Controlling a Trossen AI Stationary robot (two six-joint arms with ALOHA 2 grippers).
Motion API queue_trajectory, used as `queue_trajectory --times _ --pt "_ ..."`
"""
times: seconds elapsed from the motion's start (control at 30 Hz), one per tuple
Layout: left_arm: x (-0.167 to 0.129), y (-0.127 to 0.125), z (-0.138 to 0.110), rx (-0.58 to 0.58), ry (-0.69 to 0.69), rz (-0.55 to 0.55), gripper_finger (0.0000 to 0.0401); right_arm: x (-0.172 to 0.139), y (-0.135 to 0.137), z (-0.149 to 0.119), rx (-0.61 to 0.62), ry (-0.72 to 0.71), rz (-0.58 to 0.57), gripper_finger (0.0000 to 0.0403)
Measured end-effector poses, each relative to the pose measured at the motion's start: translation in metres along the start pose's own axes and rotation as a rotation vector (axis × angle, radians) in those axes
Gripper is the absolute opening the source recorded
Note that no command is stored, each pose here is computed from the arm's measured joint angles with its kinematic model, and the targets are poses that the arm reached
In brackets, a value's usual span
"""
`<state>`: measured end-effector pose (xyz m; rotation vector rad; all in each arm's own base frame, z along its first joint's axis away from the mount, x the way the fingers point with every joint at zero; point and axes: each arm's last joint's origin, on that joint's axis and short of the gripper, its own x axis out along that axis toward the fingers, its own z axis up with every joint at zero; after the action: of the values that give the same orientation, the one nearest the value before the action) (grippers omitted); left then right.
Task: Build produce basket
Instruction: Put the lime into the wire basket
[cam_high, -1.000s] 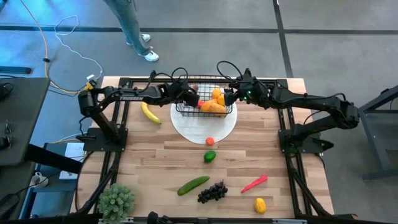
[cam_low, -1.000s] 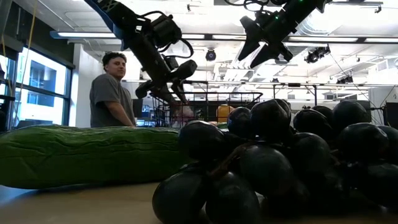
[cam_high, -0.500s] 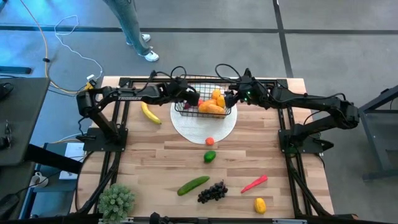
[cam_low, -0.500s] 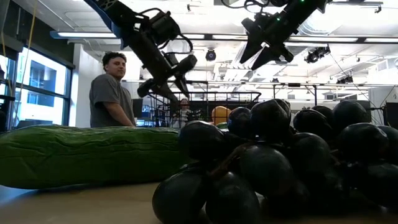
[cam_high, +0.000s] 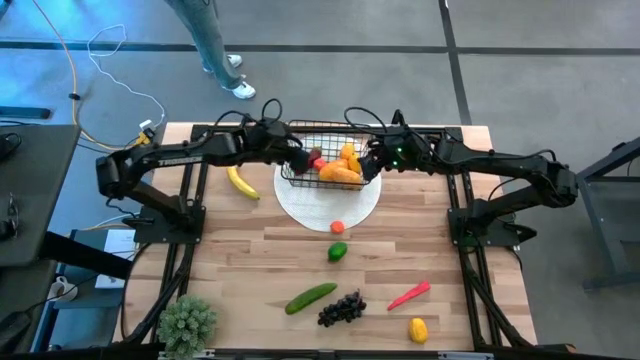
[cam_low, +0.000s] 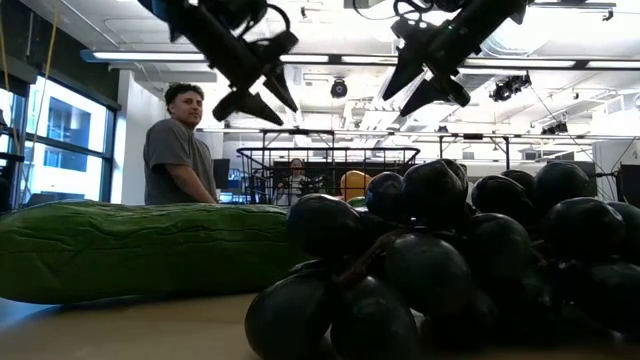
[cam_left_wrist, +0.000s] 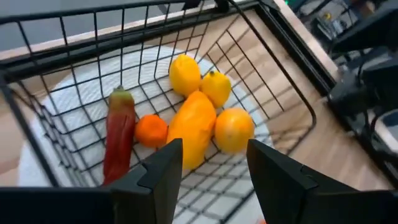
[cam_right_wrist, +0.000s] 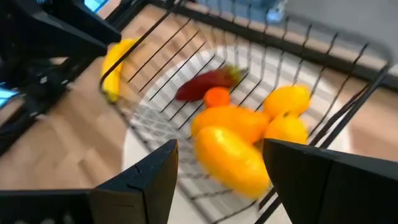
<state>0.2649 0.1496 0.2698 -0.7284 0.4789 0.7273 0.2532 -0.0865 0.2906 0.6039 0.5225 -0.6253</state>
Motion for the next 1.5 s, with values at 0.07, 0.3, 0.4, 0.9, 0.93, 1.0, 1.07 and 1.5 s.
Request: queue_trajectory --times 0.07,0.3,0.4,0.9,0.93,1.0,1.07,1.5 --pt "-0.009 0.0 -0.004 0.03 0.031 0.018 0.017 -0.001 0.004 -0.004 0.027 0.033 0.023 0.0216" --pt "-0.04 -0.008 -0.019 0.136 0.089 0.067 0.017 -0.006 0.023 -0.024 0.078 0.126 0.071 0.0216" --pt "-0.051 -0.011 -0.027 0.164 0.126 0.075 0.017 -0.009 0.031 -0.034 0.111 0.161 0.075 0.0216" --pt "-0.079 -0.035 -0.067 0.305 0.252 0.073 0.017 -0.036 0.067 -0.09 0.215 0.347 0.04 0.0216" --pt "-0.079 -0.036 -0.069 0.307 0.257 0.068 0.017 -0.038 0.07 -0.093 0.217 0.346 0.044 0.0216" --pt "-0.081 -0.039 -0.074 0.303 0.272 0.063 0.017 -0.042 0.074 -0.097 0.219 0.345 0.056 0.0216" --pt "-0.084 -0.042 -0.079 0.304 0.29 0.058 0.017 -0.045 0.078 -0.101 0.214 0.343 0.074 0.0216" --pt "-0.104 -0.051 -0.116 0.329 0.397 0.137 0.017 -0.048 0.112 -0.1 0.216 0.12 0.278 0.0216"
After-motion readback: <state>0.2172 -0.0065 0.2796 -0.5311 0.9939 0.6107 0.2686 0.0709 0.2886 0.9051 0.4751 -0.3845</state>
